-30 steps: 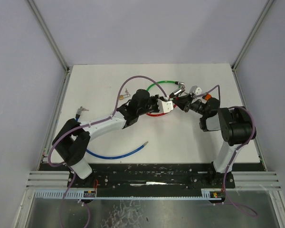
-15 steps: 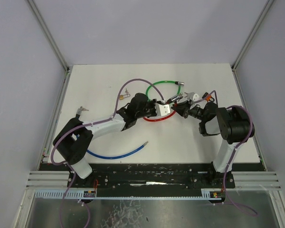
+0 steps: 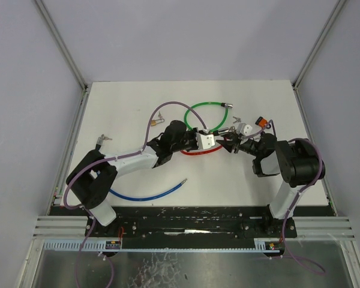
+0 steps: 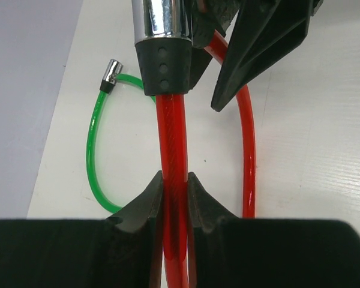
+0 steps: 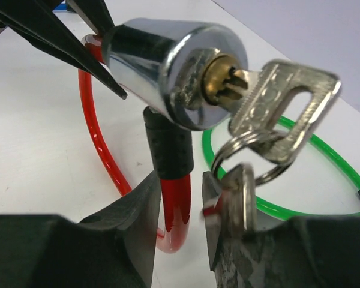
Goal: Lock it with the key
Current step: Lock the lock.
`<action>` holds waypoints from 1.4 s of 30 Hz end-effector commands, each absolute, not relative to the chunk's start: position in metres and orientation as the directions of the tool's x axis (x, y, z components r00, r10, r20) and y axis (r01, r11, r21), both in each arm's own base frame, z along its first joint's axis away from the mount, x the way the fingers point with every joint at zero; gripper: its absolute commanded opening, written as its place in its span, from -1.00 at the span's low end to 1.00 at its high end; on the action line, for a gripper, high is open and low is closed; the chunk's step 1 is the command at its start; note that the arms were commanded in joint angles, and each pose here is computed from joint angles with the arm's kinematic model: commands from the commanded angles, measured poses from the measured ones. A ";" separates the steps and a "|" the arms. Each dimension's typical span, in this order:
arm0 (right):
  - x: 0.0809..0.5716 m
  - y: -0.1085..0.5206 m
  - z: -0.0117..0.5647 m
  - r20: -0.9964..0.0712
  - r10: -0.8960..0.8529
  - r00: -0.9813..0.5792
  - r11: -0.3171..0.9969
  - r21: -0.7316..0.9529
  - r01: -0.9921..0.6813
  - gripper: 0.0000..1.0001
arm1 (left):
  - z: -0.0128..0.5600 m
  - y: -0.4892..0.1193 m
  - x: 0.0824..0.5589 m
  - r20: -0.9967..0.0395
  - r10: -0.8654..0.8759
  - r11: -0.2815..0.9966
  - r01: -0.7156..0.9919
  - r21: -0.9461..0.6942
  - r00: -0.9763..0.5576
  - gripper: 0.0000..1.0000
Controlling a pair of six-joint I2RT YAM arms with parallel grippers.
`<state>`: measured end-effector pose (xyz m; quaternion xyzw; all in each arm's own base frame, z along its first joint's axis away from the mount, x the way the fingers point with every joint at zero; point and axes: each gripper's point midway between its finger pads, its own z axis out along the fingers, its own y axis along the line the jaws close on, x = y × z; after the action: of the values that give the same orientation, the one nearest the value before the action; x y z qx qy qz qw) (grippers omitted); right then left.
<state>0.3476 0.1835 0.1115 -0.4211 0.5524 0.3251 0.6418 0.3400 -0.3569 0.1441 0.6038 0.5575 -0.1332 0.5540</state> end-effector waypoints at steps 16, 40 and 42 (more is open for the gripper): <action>0.319 0.129 0.159 -0.865 -0.131 0.484 0.385 -0.494 -0.779 0.36 | 0.121 -0.346 0.330 -0.803 0.547 0.250 0.870 0.424 0.234 -1.00; 0.347 0.040 0.291 -0.980 0.020 -0.199 0.359 0.193 -0.913 0.66 | 0.122 -0.345 0.326 -0.800 0.546 0.236 0.872 0.429 0.246 -1.00; 0.356 0.036 0.290 -0.960 0.054 -0.275 0.357 0.276 -0.893 0.99 | 0.122 -0.344 0.327 -0.800 0.547 0.237 0.872 0.428 0.244 -1.00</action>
<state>0.3588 0.0376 0.2851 -0.3500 0.6106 0.4222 0.5714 0.3414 -0.3521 0.1428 0.5912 0.5715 -0.1381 0.5522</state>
